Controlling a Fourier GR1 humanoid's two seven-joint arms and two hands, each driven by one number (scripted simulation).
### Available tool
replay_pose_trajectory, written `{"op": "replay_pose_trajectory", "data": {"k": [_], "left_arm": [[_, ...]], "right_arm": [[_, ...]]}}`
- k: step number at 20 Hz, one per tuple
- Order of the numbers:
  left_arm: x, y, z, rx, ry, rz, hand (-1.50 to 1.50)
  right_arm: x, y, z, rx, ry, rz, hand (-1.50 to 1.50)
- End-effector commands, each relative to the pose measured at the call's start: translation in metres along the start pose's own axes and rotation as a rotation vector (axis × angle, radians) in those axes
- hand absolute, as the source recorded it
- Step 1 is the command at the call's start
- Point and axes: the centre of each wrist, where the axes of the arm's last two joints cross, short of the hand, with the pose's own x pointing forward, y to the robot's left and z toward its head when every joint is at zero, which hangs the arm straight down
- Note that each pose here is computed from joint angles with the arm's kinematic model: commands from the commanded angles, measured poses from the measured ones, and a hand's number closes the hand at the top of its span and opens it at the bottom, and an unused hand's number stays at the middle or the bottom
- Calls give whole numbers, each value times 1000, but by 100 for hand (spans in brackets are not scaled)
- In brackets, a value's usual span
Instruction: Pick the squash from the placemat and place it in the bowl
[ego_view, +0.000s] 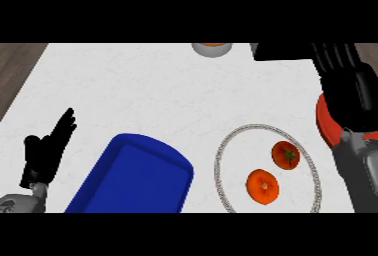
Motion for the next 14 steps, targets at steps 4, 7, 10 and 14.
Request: {"op": "replay_pose_trajectory", "data": {"k": [4, 7, 10, 14], "left_arm": [[40, -35, -1, -166, -197, 46, 0], [47, -43, -2, -192, -239, 88, 0], [60, -75, 5, -325, -292, 128, 0], [68, -82, 13, -396, -301, 128, 0]], "right_arm": [[-32, -27, 60, -474, 169, 205, 150], [-59, -85, 116, -458, 471, 649, 150], [-96, -12, 160, -770, 525, 450, -150], [-93, 29, 187, -787, 472, 628, -150]]}}
